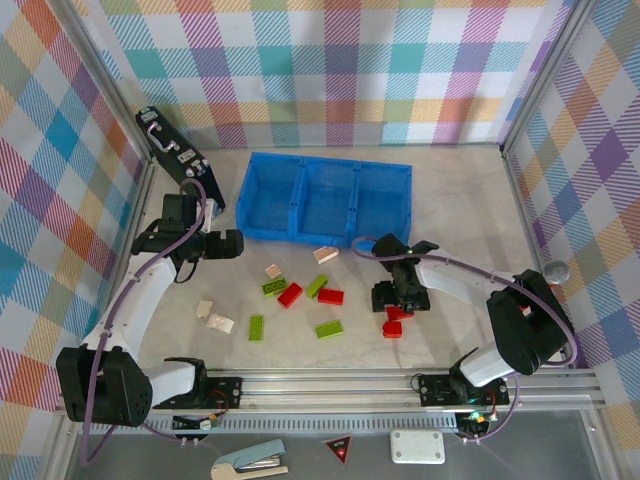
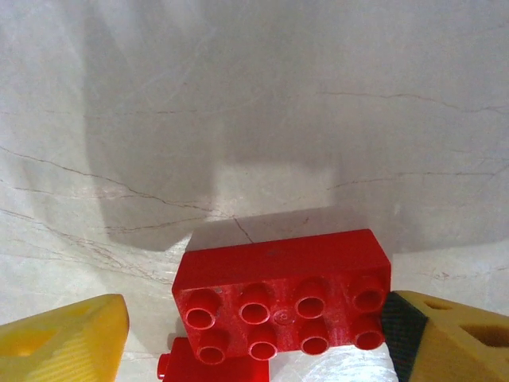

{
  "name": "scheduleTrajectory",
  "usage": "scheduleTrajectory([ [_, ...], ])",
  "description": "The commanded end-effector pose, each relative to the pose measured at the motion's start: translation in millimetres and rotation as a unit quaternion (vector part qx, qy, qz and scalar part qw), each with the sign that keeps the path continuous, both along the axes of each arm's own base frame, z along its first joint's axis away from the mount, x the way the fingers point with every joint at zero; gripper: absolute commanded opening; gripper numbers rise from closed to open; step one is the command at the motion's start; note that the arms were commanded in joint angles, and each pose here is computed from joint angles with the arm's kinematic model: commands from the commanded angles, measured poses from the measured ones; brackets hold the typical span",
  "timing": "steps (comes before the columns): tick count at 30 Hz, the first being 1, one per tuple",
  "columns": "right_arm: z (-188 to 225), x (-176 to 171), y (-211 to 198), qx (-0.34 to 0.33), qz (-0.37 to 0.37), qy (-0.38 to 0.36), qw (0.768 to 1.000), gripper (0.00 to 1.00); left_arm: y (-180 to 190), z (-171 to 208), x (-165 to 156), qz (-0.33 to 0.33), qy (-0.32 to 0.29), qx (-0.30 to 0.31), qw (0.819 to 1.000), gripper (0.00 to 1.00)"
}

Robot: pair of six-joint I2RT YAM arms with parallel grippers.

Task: Sort the legos into containers by color
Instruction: Pick up the lego from the bottom-center of the table.

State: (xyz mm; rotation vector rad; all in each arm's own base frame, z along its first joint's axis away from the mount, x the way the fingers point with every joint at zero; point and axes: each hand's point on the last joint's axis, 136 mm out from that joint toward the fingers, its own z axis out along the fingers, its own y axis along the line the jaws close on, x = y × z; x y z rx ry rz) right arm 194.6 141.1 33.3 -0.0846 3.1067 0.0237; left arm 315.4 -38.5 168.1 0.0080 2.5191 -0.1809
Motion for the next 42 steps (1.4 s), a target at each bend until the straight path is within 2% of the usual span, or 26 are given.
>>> scheduleTrajectory([
  [1, 2, -8, -9, -0.026, -0.017, 0.012, 0.999, 0.84, 0, -1, 2, -0.007, 0.002, -0.003, 1.0, 1.0],
  [17, -10, -16, -8, -0.021, -0.005, 0.032, 0.999, 0.84, 1, -1, 1, -0.005, 0.002, -0.001, 1.0, 1.0],
  [27, -16, -18, -9, -0.026, -0.006, 0.036, 0.999, 0.79, 1, -2, 1, -0.006, 0.002, 0.0, 1.0, 1.0],
  [32, -15, -18, -10, -0.026, -0.007, 0.035, 0.999, 0.73, 2, -1, 1, -0.004, 0.001, 0.002, 1.0, 1.0],
  [42, -9, -17, -11, -0.028, -0.007, 0.029, 0.999, 0.7, 2, 0, 1, -0.005, 0.0, 0.002, 1.0, 1.0],
])
